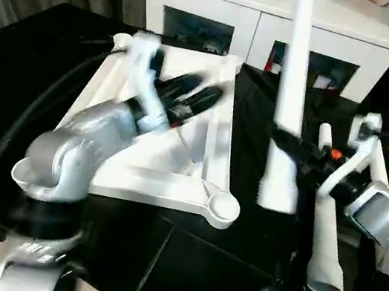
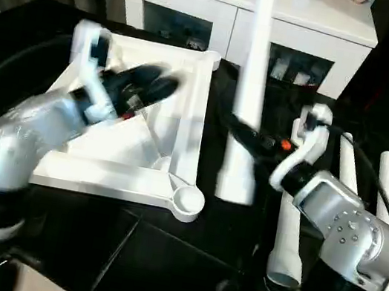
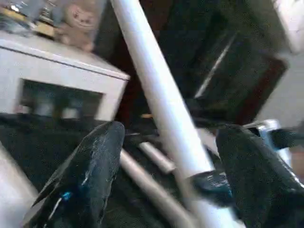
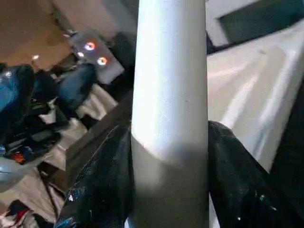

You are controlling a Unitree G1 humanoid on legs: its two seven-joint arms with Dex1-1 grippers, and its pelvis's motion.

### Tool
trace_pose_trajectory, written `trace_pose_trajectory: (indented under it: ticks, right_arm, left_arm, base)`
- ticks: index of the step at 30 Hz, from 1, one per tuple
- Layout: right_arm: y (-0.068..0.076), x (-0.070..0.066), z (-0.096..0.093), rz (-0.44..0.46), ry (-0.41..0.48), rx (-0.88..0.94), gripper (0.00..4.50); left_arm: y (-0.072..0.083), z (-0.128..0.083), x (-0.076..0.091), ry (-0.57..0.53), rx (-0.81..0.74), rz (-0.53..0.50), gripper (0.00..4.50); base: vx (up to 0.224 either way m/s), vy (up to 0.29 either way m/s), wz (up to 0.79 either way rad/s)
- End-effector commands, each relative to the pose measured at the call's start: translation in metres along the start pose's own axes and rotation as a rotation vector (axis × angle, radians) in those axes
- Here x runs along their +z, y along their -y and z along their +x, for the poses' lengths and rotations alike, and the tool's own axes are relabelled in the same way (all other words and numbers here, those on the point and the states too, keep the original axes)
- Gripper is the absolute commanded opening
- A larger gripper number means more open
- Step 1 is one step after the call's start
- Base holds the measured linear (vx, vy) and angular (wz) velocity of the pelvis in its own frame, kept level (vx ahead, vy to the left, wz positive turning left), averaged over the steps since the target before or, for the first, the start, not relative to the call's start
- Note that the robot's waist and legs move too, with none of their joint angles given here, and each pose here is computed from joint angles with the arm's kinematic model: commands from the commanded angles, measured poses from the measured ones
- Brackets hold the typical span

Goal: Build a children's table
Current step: Pick table leg

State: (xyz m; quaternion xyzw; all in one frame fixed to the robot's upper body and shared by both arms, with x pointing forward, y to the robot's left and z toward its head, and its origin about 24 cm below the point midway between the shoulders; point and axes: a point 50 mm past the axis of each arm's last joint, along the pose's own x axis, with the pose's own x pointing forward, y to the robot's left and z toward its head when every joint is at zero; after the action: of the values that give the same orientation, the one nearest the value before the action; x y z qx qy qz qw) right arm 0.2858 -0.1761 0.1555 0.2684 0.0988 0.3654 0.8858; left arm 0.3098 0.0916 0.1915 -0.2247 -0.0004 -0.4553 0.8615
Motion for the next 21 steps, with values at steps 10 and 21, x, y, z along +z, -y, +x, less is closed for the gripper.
trace_pose_trajectory:
  ticks: [10, 21]
  right_arm:
    - [-0.033, -0.003, 0.010, -0.141, -0.014, 0.162, 1.81]
    - [-0.048, -0.019, 0.047, -0.552, -0.066, -0.012, 1.81]
  left_arm:
    - [0.023, 0.009, 0.008, -0.038, -0.171, -0.033, 4.50]
    - [-0.005, 0.021, 0.004, -0.002, 0.118, -0.060, 4.50]
  base:
    - [0.000, 0.000, 0.00]
    - [0.000, 0.000, 0.00]
